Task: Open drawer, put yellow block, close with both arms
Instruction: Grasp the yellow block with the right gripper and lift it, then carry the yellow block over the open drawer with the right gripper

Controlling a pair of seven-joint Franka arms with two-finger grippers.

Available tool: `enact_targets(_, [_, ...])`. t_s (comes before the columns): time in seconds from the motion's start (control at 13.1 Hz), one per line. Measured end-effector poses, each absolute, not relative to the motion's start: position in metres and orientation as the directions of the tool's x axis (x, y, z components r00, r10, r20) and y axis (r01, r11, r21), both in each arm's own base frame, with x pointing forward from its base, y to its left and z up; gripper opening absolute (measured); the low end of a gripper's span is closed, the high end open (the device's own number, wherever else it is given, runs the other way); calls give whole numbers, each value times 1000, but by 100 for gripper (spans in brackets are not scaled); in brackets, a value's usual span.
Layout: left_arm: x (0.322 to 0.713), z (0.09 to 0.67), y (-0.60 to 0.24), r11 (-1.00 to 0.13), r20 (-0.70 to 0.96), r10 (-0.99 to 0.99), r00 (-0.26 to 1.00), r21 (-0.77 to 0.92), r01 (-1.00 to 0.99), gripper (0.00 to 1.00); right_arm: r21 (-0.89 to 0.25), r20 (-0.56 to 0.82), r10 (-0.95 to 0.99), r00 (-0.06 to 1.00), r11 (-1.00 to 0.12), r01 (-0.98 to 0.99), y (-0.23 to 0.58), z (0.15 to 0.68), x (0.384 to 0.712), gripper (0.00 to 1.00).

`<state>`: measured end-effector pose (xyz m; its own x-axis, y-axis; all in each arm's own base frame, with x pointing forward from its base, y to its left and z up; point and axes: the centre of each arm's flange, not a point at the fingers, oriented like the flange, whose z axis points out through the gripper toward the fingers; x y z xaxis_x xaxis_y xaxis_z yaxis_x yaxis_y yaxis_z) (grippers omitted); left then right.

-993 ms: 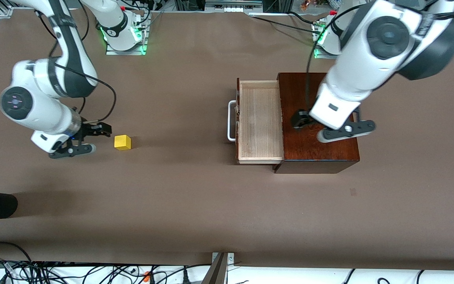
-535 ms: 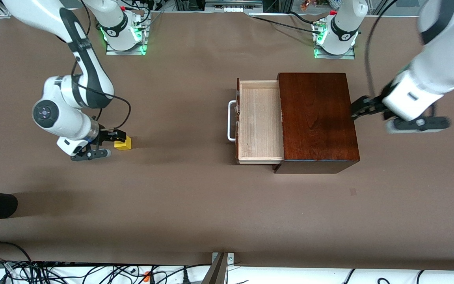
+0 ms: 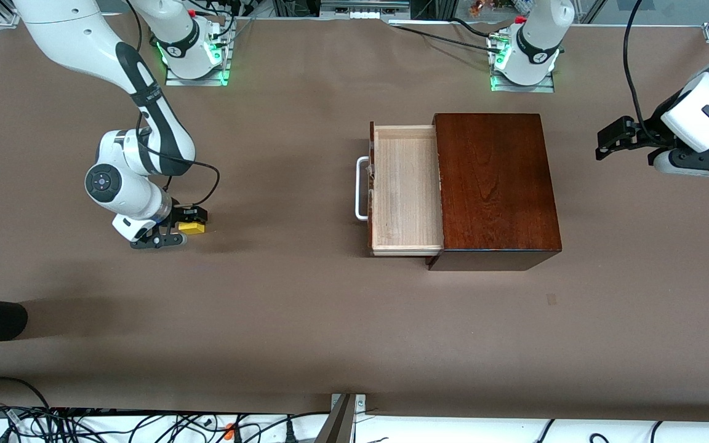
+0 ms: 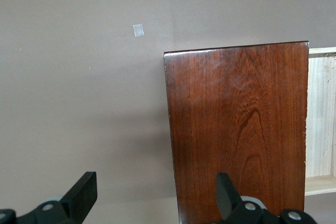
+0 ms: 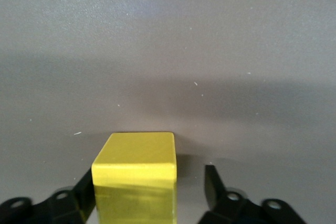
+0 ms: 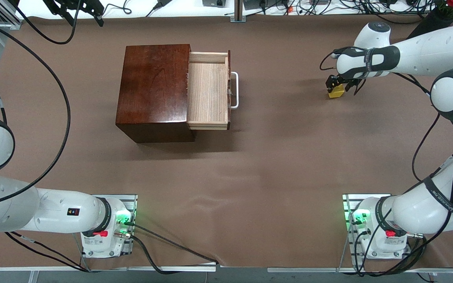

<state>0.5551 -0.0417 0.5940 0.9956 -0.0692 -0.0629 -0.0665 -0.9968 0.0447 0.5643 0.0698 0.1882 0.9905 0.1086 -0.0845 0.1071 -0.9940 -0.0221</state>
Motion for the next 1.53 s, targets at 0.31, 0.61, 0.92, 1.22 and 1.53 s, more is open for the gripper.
enact_targets(0.31, [555, 594, -42, -996, -68, -75, 995, 43, -72, 100, -27, -68, 134, 989, -991, 133, 76, 195, 568, 56])
enact_targets(0.61, [553, 596, -44, -996, -70, -83, 994, 29, -81, 100, -58, 36, 417, 908, -907, 418, 141, 243, 575, 56])
enact_targets(0.92, [553, 601, -43, -996, -62, -82, 995, 27, -81, 100, -35, 127, 687, 715, -718, 696, 260, 313, 566, 56])
enact_targets(1.22, [552, 601, -43, -996, -67, -82, 994, 26, -80, 100, 47, 132, 877, 463, -472, 880, 413, 401, 528, 56])
enact_targets(1.53, [552, 600, -43, -996, -71, -82, 994, 26, -80, 100, 61, 135, 943, 304, -314, 947, 523, 435, 481, 56])
